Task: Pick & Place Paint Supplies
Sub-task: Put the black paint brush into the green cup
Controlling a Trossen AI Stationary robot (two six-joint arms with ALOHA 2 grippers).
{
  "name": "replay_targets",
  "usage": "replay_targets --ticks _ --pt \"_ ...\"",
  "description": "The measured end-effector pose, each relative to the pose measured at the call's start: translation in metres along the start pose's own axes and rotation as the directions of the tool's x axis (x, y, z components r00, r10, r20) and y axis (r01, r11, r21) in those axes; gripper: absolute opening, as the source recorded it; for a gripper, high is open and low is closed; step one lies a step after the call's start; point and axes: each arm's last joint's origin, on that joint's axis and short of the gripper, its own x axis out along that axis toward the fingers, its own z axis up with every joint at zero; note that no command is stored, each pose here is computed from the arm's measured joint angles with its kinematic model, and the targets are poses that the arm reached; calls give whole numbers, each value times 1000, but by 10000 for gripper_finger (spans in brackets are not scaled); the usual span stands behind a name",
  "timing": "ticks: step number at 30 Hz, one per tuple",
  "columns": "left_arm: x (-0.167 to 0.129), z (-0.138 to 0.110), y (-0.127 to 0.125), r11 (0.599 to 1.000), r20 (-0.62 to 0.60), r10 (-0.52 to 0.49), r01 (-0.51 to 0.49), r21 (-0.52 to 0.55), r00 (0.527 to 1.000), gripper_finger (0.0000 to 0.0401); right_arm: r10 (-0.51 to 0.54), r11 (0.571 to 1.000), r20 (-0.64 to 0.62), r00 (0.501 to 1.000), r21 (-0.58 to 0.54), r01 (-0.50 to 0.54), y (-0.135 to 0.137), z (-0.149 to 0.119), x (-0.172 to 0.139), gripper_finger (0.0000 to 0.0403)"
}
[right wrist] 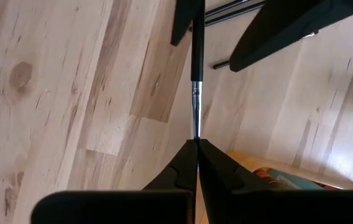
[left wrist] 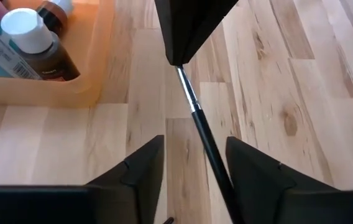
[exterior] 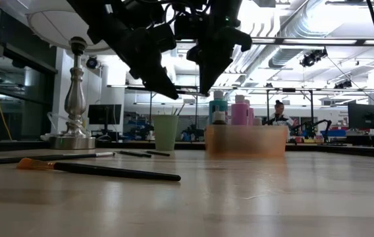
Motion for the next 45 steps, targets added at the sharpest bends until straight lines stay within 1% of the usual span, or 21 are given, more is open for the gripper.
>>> replay_targets --ticks 6,9,14,20,28,31,34,36,38,43,44,45 --pt "0 0 0 1000 2 -9 9 -1 1000 103 0 1000 0 1000 -5 0 0 0 0 3" --pt "0 0 0 1000 2 -15 15 0 1000 85 1 1000 0 1000 -6 -1 1 0 0 3" --pt "0 0 0 1000 1 -17 17 -1 1000 67 1 1000 0 1000 -8 -1 1 0 0 3" --pt "0 -1 0 1000 -6 -18 18 -7 1000 12 12 1000 3 1000 -9 -12 3 1 0 3" --pt "0 -1 0 1000 -6 -27 27 -7 1000 7 9 1000 1 1000 -8 -9 3 1 0 3" --pt "0 -1 0 1000 -6 -28 28 -7 1000 5 8 999 3 1000 31 -8 3 1 -1 5" --pt "0 0 -1 999 1 -38 38 -7 999 5 -9 998 20 1000 59 8 2 0 -9 18" --pt "0 2 -1 999 9 -33 33 -11 999 5 -26 995 45 999 98 21 0 -2 -22 35" --pt "-1 6 0 1000 44 -11 12 -8 999 5 -47 988 64 997 147 37 -1 -6 -34 56" --pt "-4 16 3 995 137 98 -95 -23 986 5 -90 965 57 994 251 73 -3 -15 -53 115" --pt "-4 15 4 992 141 122 -118 -37 982 5 -107 960 77 991 267 83 -3 -17 -62 125" --pt "-3 14 6 988 144 154 -148 -52 977 5 -121 954 102 987 286 88 -2 -22 -79 133"
